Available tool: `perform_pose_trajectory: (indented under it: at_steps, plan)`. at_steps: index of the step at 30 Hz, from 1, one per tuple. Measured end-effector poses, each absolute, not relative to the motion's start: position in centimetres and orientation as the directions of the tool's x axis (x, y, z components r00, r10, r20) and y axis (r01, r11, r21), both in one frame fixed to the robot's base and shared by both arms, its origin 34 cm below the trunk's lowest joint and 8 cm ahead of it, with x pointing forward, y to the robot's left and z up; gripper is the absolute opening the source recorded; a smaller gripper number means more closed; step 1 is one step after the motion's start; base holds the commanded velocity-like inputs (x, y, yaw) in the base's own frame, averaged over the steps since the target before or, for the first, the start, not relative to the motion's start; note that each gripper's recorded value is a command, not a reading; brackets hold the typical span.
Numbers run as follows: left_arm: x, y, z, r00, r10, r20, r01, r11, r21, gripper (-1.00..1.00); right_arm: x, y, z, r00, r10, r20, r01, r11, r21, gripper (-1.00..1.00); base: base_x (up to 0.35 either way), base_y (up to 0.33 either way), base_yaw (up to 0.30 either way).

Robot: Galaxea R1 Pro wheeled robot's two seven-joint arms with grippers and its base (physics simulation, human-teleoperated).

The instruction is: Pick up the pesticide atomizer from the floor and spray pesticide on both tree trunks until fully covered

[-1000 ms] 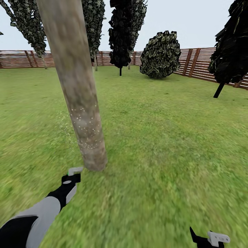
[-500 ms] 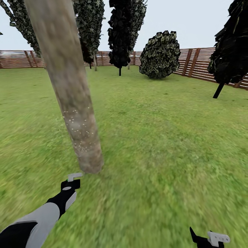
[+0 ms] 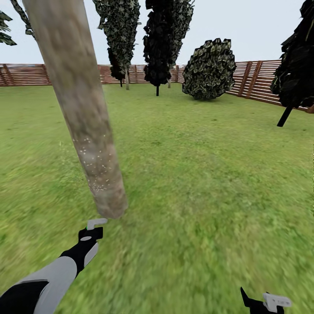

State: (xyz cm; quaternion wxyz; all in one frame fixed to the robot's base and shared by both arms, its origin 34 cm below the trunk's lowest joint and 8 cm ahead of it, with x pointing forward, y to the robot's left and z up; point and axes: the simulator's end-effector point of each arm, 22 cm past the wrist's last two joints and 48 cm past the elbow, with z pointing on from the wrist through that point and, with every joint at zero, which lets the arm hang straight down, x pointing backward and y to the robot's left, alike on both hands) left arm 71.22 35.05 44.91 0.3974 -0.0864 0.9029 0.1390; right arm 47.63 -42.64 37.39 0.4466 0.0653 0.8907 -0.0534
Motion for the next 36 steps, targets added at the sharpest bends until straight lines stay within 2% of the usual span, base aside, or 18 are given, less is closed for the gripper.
perform_pose_trajectory:
  at_steps: [4, 9, 20, 36]
  plan:
    - [71.14, 35.21, 44.89, -0.668, -0.06, -0.742, -0.281, 0.944, 0.176, -1.0, 47.62, -42.67, 37.39, -0.593, 0.068, -0.803, 0.164, 0.986, -0.037, 1.0, 0.0, -0.273, 0.101]
    - [70.84, 35.56, 44.68, -0.665, -0.111, -0.739, -0.32, 0.936, 0.147, -1.0, 47.63, -42.65, 37.4, -0.592, 0.068, -0.803, 0.164, 0.986, -0.037, 1.0, 0.0, -0.273, 0.261]
    - [70.87, 35.32, 44.65, -0.665, -0.112, -0.739, -0.317, 0.937, 0.144, -1.0, 47.64, -42.65, 37.4, -0.592, 0.068, -0.803, 0.164, 0.986, -0.037, 1.0, 0.0, -0.273, 0.269]
    - [70.88, 35.48, 44.7, -0.663, -0.113, -0.74, -0.32, 0.936, 0.144, -1.0, 47.58, -42.42, 37.3, -0.594, 0.071, -0.802, 0.164, 0.986, -0.034, 1.0, 0.0, -0.273, 0.021]
